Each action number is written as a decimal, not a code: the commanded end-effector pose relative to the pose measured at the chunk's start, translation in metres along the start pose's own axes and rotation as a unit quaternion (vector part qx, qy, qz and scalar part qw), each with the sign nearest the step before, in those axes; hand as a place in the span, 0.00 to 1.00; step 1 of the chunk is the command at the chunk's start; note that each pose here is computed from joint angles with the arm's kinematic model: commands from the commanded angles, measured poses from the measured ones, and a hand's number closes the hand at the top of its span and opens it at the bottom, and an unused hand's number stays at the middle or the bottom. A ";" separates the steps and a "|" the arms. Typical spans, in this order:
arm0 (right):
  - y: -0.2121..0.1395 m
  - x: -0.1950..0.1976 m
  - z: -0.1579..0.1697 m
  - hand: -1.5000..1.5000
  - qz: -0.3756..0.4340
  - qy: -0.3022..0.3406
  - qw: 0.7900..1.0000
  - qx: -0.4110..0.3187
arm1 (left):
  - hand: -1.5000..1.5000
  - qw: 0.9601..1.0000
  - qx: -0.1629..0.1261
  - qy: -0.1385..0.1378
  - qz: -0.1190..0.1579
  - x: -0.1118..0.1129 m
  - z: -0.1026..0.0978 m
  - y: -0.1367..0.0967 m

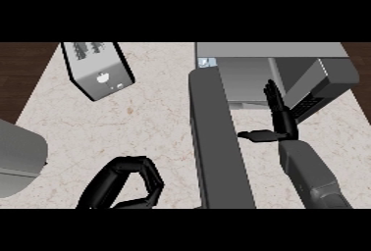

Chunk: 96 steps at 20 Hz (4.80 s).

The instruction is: Pick up the milk, place it into the microwave and close the microwave

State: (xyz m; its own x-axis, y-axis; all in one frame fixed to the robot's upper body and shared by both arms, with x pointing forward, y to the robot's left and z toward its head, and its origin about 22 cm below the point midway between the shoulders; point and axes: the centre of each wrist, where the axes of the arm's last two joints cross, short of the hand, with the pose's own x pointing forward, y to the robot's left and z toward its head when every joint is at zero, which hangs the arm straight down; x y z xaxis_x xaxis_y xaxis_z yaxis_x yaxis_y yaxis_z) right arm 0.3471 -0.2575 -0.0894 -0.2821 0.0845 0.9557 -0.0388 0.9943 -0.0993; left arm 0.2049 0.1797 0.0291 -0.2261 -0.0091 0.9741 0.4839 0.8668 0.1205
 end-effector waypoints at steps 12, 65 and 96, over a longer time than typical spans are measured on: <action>-0.042 0.008 0.068 0.00 0.007 -0.022 0.999 0.029 | 1.00 0.989 -0.120 0.074 -0.042 -0.061 -0.047 -0.056; -0.092 0.188 0.047 0.00 -0.128 -0.143 0.952 0.239 | 1.00 0.984 0.175 -0.009 0.025 -0.009 -0.212 -0.074; -0.112 0.235 0.024 0.00 -0.128 -0.171 0.943 0.255 | 1.00 0.977 0.198 -0.057 0.057 -0.015 -0.219 -0.066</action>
State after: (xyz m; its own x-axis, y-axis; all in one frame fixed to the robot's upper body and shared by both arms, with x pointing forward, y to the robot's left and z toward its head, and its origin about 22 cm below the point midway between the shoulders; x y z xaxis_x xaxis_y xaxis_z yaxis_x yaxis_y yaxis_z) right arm 0.2607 -0.3512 0.1344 -0.4874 -0.2604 0.8335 -0.5726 0.8159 -0.0799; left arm 0.3405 0.0099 0.0363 -0.2932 0.1503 0.9442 0.1897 0.9771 -0.0966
